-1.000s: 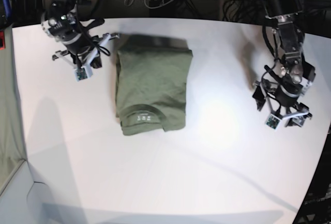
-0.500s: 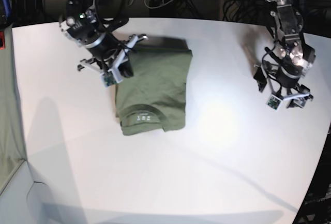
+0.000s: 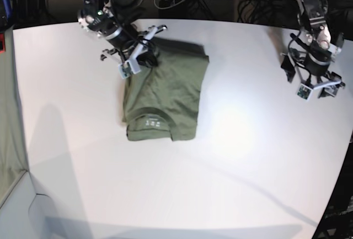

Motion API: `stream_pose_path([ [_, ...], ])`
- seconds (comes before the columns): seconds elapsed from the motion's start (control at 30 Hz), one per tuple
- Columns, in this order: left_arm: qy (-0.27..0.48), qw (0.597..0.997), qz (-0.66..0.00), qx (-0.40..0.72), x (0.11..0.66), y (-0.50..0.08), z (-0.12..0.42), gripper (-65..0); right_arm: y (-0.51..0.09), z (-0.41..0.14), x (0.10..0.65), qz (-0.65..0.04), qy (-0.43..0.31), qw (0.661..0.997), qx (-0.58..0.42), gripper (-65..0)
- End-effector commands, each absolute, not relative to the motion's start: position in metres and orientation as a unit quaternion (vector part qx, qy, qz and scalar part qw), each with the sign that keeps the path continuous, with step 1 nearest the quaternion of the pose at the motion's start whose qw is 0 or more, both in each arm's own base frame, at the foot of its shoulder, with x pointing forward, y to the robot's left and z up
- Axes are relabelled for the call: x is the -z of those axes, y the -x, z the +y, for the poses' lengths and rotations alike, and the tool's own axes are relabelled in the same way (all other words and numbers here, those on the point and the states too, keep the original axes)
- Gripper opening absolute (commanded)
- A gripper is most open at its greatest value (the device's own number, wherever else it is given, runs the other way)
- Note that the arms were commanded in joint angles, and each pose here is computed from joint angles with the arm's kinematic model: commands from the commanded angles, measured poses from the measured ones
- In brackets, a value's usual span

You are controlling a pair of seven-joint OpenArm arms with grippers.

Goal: Layout the t-shirt on the table in an organized manner, then fold the t-shirt properly

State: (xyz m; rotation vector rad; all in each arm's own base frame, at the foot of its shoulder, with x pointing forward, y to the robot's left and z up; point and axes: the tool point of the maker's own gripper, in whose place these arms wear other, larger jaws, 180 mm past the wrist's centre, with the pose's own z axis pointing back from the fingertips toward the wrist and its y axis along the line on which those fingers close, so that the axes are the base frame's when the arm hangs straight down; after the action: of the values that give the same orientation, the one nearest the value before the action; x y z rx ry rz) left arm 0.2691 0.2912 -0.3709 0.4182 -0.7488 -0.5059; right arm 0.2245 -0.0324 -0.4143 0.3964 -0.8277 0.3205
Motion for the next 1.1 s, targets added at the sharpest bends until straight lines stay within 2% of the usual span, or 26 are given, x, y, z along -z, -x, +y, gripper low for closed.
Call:
stream_pose_path([
  [0.0, -0.213, 0.87, -0.374, 0.241, 0.358, -0.273, 0.297, -11.8, -0.222, -0.035, 0.417, -0.39, -0.184, 0.887, -0.162, -65.0],
  [0.17, -0.217, 0.877, -0.36, 0.233, 0.364, -0.259, 0.306, -11.8, -0.228, -0.045, 0.406, -0.406, -0.168, 0.881, -0.175, -65.0],
  [0.33, -0.213, 0.883, -0.345, 0.237, 0.372, -0.247, 0.306, -11.8, -0.235, -0.051, 0.367, -0.451, -0.147, 0.861, -0.186, -65.0],
  [0.5, -0.177, 0.888, -0.363, 0.219, 0.375, -0.24, 0.295, -11.8, -0.228, -0.051, 0.334, -0.482, -0.134, 0.844, -0.193, -65.0],
  [0.67, -0.158, 0.89, -0.389, 0.178, 0.363, -0.224, 0.297, -11.9, -0.209, -0.057, 0.345, -0.46, -0.132, 0.857, -0.189, -65.0],
  [1.0, -0.121, 0.901, -0.39, 0.144, 0.354, -0.166, 0.268, -12.3, -0.16, -0.125, 0.376, -0.392, -0.063, 0.908, -0.136, -65.0],
  [1.07, -0.104, 0.909, -0.381, 0.134, 0.359, -0.15, 0.259, -16.4, -0.149, -0.146, 0.38, -0.378, -0.04, 0.917, -0.121, -65.0],
])
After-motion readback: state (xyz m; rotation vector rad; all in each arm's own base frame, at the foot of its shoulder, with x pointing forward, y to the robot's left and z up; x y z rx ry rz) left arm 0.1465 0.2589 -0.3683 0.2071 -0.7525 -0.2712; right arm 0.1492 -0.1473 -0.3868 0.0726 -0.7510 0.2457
